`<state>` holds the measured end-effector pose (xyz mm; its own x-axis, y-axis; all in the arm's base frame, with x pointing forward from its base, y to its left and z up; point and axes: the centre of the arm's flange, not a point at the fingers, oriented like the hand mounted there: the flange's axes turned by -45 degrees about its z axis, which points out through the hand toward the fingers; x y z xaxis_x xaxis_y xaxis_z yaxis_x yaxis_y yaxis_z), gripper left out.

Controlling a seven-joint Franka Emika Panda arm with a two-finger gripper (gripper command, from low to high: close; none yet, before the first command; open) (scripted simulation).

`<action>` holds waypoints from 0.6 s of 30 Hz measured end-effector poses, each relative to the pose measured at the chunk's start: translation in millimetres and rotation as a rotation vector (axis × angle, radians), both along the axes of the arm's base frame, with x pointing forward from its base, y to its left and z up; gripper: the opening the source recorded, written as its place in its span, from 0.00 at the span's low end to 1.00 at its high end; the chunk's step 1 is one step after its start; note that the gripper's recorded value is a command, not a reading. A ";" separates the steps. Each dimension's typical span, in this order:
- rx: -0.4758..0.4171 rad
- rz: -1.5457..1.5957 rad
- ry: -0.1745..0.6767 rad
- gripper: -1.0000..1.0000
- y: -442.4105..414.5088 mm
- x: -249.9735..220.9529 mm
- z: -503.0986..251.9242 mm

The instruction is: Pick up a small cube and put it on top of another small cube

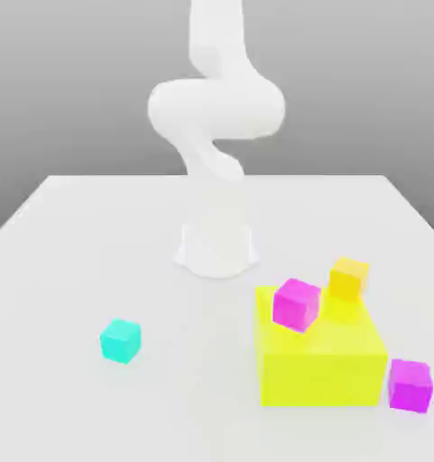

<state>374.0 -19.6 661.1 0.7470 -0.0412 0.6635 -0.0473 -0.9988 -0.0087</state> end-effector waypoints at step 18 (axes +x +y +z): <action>0.128 -0.302 0.677 0.50 -137.4 -68.5 -451.7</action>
